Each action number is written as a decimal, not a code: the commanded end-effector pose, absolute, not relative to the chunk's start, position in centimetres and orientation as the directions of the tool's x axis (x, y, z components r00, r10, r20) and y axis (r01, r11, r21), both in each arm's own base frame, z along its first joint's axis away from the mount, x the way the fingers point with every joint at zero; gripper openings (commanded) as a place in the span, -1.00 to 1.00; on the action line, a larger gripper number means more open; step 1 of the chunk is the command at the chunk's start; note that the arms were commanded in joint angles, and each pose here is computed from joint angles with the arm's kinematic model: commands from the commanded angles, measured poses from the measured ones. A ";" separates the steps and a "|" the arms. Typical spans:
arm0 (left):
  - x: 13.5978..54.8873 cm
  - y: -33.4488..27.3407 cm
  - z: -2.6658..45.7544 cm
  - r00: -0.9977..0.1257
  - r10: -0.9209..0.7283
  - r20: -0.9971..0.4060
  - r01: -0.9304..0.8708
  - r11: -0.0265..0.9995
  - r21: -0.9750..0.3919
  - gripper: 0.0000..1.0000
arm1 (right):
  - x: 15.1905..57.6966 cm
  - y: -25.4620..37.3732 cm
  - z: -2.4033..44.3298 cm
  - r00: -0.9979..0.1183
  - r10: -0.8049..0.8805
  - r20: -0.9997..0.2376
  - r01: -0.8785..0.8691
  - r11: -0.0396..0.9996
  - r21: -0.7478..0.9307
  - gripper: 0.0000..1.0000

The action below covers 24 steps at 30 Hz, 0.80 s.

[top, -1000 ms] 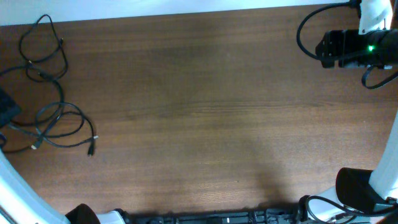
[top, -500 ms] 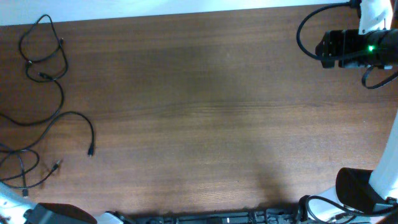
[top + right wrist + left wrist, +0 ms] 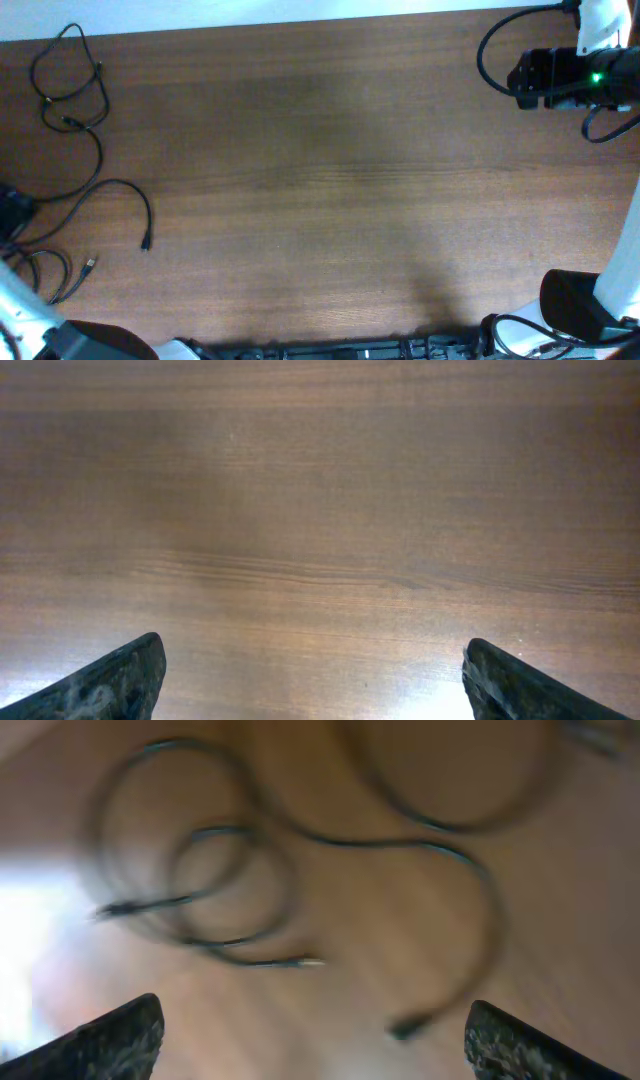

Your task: Untangle cables

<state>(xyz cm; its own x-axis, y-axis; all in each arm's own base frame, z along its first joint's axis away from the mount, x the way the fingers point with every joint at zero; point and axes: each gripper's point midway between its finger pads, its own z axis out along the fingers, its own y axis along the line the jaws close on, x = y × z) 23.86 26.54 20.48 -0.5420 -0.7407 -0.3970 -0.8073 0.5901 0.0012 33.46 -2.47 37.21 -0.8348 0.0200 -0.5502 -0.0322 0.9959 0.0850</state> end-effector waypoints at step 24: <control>36.4 -4.3 21.1 -0.882 0.166 -0.442 0.177 0.984 0.018 0.98 | 33.4 -2.4 37.0 -0.839 0.022 -0.544 -0.036 0.995 0.095 0.89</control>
